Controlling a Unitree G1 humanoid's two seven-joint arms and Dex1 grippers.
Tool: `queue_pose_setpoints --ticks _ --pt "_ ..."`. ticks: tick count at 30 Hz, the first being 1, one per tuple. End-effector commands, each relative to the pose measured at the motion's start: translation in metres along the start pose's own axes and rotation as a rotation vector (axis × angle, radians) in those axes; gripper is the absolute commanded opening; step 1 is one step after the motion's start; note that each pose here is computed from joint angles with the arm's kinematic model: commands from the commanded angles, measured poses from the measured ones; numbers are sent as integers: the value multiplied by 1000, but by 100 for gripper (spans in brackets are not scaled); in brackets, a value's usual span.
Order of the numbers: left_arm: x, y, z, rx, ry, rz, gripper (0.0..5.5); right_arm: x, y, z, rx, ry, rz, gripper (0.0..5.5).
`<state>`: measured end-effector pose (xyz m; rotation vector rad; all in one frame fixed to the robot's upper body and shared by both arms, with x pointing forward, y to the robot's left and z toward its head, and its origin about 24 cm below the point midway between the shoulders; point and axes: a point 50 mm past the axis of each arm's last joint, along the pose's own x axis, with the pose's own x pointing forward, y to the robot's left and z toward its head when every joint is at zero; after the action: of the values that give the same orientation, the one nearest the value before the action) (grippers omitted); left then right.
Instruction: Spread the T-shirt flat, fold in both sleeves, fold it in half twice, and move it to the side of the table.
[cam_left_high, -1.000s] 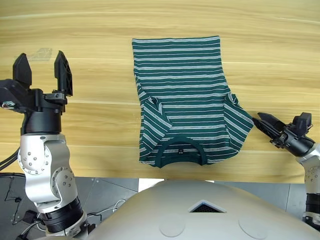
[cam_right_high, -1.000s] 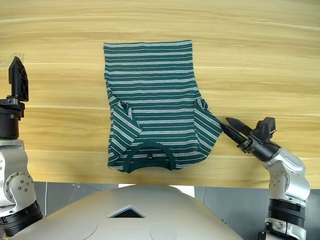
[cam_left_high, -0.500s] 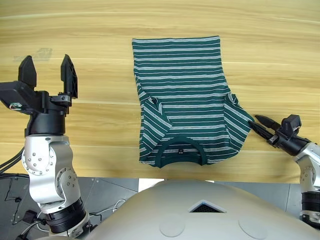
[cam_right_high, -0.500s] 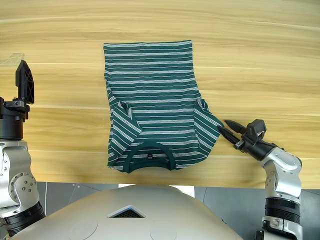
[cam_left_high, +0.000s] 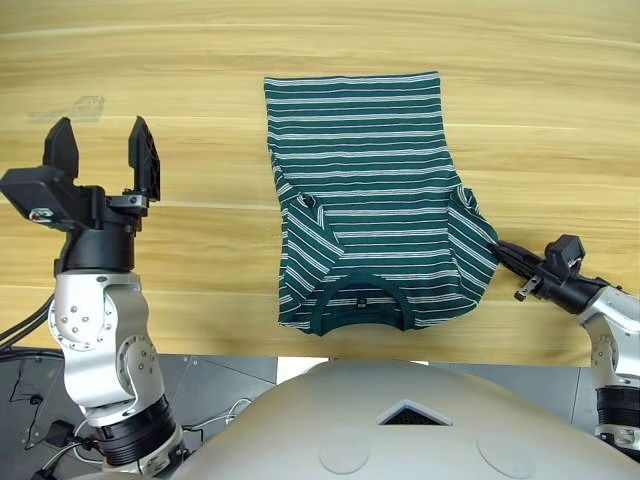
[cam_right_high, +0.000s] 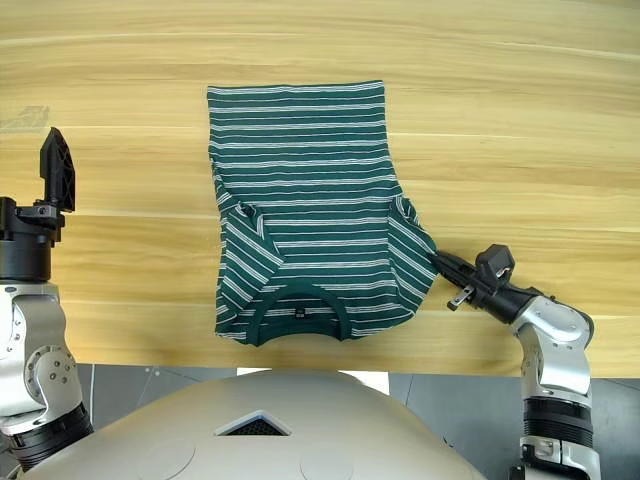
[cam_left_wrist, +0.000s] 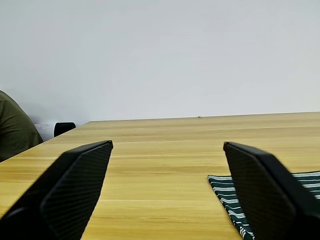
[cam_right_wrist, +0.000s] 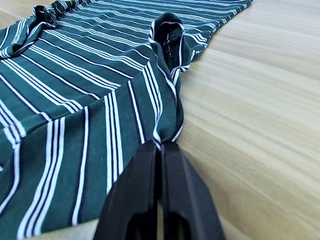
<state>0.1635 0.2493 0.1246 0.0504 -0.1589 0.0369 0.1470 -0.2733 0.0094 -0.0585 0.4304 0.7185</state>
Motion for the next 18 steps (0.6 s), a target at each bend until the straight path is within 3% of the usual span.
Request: queue_pose_setpoints --ticks 1,8,18 --pt "0 2 -4 7 9 5 415 5 -3 5 -29 -5 4 2" --pt "3 0 -7 0 14 -9 415 14 15 28 42 -154 140 2" --pt "0 -5 -7 20 29 -75 415 25 49 31 -103 -63 294 2"
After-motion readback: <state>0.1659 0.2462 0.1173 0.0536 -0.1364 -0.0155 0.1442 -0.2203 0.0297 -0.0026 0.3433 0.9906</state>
